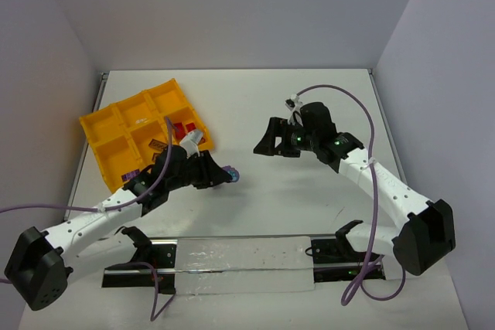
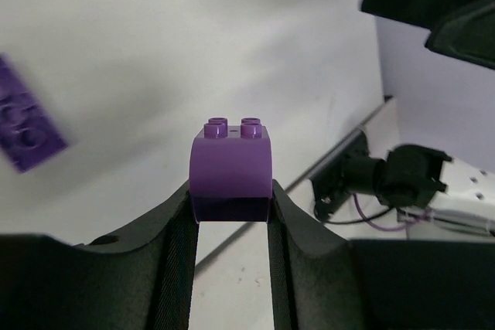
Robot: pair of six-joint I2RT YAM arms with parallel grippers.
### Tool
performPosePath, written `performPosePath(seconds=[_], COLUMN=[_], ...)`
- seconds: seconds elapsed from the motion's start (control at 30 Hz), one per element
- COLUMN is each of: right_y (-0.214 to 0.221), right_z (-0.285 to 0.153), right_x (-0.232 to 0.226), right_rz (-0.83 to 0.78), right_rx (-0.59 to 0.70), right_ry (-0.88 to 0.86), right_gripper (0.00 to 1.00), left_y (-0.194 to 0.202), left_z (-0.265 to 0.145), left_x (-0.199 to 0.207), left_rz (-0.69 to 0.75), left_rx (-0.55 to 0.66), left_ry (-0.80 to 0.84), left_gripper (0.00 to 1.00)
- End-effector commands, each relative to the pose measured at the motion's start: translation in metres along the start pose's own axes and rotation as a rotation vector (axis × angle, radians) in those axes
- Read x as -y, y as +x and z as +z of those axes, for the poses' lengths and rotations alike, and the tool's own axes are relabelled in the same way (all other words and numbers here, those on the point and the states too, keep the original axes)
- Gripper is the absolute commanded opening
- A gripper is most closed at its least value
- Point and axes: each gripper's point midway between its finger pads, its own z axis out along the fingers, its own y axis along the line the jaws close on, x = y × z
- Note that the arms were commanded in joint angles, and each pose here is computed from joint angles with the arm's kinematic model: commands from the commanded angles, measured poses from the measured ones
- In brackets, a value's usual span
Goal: Sort the legos into containers by color
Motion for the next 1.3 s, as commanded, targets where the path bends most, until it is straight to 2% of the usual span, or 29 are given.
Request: performPosePath(seconds=[0.0, 0.17, 0.2, 0.33, 0.43, 0.63, 0.7, 0.93, 1.27], right_y=[-0.013, -0.014, -0.014, -0.008, -0.004, 0.004, 0.008, 0.018, -0.001], right_z=[-0.017, -0.024, -0.024, -0.023, -0.022, -0.026, -0.028, -0.034, -0.019], right_x=[0.023, 0.034, 0.034, 0.037, 0.039, 0.047, 0.054, 0.078, 0.098], right_rz=[0.002, -0.009, -0.011, -0.008, -0.009, -0.01, -0.007, 0.046, 0.066], right_rx=[0.078, 0.092, 0.094, 0.076, 0.056, 0.025, 0.011, -0.035, -0.098], right_ry=[0.1, 0.161, 0.164, 0.166, 0.166, 0.209, 0.241, 0.345, 0.418], right_gripper=[0.88, 0.88, 0.88, 0.88, 0.88, 0.88, 0.88, 0.89, 0.89], left_y=[-0.046, -0.092, -0.095, -0.107, -0.116, -0.15, -0.157, -0.162, -0.19], left_z=[-0.026, -0.107, -0.114, -0.175, -0.195, -0.204, -0.209, -0.215, -0.204], left_x=[-0.021, -0.083, -0.086, -0.12, -0.137, -0.145, -0.153, -0.172, -0.222], left_rz=[-0.026, -0.198, -0.209, -0.319, -0.344, -0.303, -0.328, -0.369, -0.362], left_rx=[0.153, 0.437, 0.46, 0.642, 0.696, 0.707, 0.702, 0.673, 0.602], left_ry=[-0.189, -0.584, -0.604, -0.864, -1.01, -1.061, -1.071, -1.067, -1.099], left_gripper=[0.0, 0.0, 0.0, 0.0, 0.0, 0.0, 0.0, 0.0, 0.0])
